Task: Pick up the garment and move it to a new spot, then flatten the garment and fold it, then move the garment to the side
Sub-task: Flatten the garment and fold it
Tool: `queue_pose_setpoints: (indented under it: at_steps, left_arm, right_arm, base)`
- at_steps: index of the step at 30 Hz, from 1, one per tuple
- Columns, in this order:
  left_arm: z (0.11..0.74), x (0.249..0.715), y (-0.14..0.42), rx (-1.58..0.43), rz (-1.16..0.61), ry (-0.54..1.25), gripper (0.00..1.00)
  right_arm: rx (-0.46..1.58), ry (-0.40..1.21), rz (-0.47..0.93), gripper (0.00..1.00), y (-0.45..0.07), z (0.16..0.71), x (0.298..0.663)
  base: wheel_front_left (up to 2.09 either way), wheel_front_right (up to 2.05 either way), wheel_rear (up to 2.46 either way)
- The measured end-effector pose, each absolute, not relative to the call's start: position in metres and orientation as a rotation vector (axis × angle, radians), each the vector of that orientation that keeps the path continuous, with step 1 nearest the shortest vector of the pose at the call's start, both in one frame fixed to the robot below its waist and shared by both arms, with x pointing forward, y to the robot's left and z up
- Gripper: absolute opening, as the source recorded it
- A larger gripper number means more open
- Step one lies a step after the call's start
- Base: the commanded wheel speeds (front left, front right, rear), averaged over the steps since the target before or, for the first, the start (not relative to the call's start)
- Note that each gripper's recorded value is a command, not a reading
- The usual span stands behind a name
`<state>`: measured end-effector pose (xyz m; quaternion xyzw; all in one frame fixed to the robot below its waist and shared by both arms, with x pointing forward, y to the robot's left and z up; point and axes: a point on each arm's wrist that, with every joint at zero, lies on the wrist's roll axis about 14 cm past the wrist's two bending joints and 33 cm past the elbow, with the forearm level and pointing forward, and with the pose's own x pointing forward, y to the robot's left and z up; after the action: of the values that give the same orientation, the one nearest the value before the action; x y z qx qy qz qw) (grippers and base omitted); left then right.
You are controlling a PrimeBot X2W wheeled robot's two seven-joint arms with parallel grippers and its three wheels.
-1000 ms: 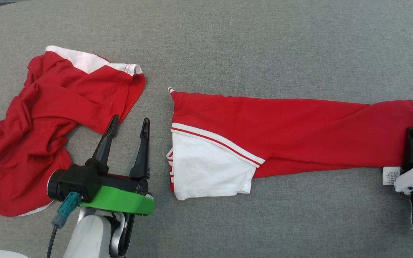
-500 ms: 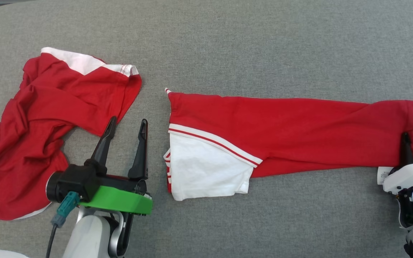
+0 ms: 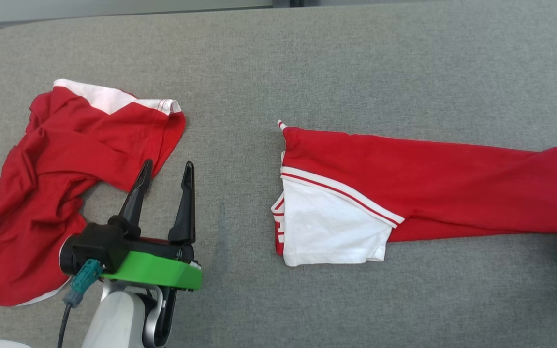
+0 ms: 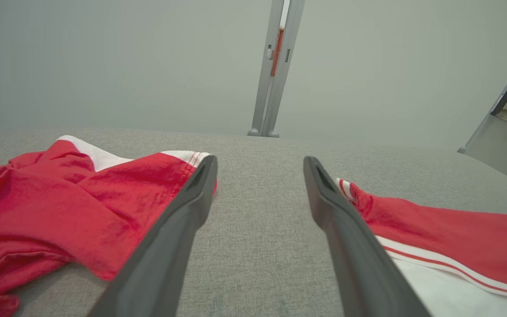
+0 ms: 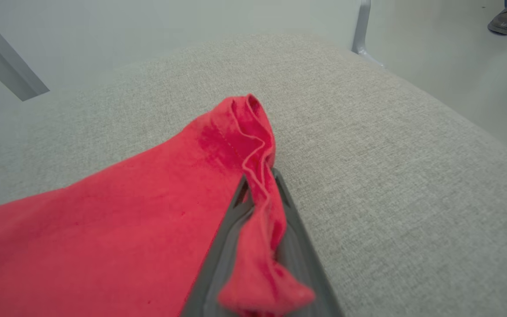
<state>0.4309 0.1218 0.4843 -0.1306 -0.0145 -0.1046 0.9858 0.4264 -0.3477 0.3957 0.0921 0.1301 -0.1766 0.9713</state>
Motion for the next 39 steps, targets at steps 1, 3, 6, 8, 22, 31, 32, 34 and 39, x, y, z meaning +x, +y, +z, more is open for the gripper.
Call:
queue_pose_setpoints:
  at_steps: [1,3,6,8,22,31,32,34,39]
  left_arm:
    - [0.486,0.43,0.122,-0.267,-0.209,-0.032,1.0]
    - [0.488,0.428,0.123,-0.274,-0.206,-0.037,1.0]
    - [0.492,0.423,0.124,-0.284,-0.201,-0.045,1.0]
    - [0.495,0.42,0.126,-0.29,-0.197,-0.053,1.0]
    - [0.507,0.407,0.128,-0.318,-0.19,-0.078,1.0]
    - [0.5,0.4,0.141,-0.326,-0.148,-0.059,1.0]
    - [0.5,0.399,0.143,-0.326,-0.142,-0.058,1.0]
    - [0.499,0.397,0.146,-0.327,-0.131,-0.056,1.0]
    - [0.497,0.393,0.157,-0.324,-0.096,-0.053,1.0]
  right_arm:
    - [0.185,0.248,-0.346,0.0,-0.345,0.4,0.429]
    - [0.18,0.21,-0.316,0.0,-0.337,0.413,0.435]
    - [0.189,0.145,-0.263,0.0,-0.319,0.433,0.445]
    - [0.2,0.105,-0.218,0.0,-0.303,0.446,0.45]
    - [0.388,-0.02,0.174,0.0,-0.138,0.5,0.462]
    - [0.445,0.08,0.358,0.0,-0.056,0.481,0.454]
    - [0.447,0.09,0.38,0.0,-0.047,0.479,0.453]
    - [0.445,0.115,0.422,0.0,-0.031,0.474,0.451]
    - [0.485,0.185,0.49,0.0,-0.003,0.46,0.441]
  base:
    - [0.0,0.0,0.0]
    - [0.0,0.0,0.0]
    - [0.0,0.0,0.0]
    - [0.0,0.0,0.0]
    - [0.0,0.0,0.0]
    - [0.0,0.0,0.0]
    - [0.0,0.0,0.0]
    - [0.0,0.0,0.0]
    - [0.0,0.0,0.0]
